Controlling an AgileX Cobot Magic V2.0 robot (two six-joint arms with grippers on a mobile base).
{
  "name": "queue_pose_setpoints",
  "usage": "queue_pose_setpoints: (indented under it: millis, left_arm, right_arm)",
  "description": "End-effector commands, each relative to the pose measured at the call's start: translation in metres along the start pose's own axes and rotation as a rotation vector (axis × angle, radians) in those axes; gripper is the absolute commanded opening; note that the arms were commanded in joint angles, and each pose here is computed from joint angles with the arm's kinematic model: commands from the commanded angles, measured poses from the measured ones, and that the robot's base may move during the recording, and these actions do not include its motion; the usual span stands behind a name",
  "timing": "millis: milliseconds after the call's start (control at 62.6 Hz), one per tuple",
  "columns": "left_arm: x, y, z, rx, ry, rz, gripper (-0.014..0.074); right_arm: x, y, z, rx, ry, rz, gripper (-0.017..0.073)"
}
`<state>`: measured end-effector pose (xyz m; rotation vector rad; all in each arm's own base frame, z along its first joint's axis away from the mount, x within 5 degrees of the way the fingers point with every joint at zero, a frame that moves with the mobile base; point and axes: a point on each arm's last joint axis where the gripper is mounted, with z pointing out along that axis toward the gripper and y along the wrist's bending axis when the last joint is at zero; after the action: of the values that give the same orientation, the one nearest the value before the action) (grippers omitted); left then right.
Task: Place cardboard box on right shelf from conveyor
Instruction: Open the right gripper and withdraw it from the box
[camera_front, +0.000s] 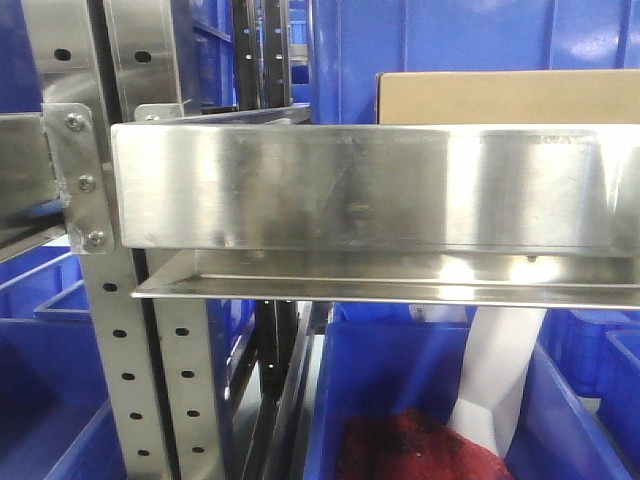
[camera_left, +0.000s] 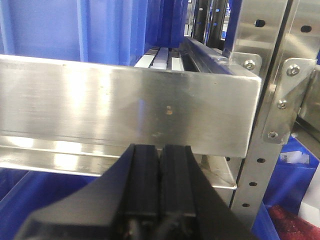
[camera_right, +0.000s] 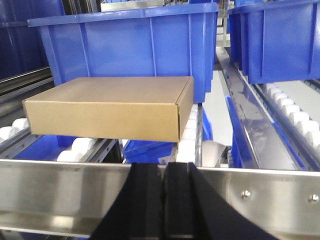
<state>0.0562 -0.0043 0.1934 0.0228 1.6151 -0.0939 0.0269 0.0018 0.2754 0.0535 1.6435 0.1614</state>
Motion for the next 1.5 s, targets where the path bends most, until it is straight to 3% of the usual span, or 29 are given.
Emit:
queue_pose_setpoints:
  millis: [0, 208, 336, 399, 1486]
  left_arm:
    - [-0.005, 0.000, 0.000, 0.002, -0.085, -0.003, -0.0116]
    - [-0.005, 0.000, 0.000, 0.002, -0.085, -0.003, -0.0116]
    - [-0.005, 0.000, 0.000, 0.002, -0.085, -0.003, -0.0116]
    - [-0.005, 0.000, 0.000, 0.002, -0.085, -0.003, -0.0116]
    - [-0.005, 0.000, 0.000, 0.002, -0.085, -0.003, -0.0116]
  right_arm:
    - [-0.008, 0.000, 0.002, -0.007, -0.151, -0.018, 0.0046]
    - [0.027, -0.004, 0.021, -0.036, -0.294, -0.005, 0.0046]
    - [0.051, -0.007, 0.029, -0.035, -0.262, 0.059, 0.0046]
    - [0.058, -0.008, 0.031, -0.030, -0.224, 0.060, 0.0046]
    - [0.057, -0.008, 0.031, -0.030, -0.235, 0.055, 0.0046]
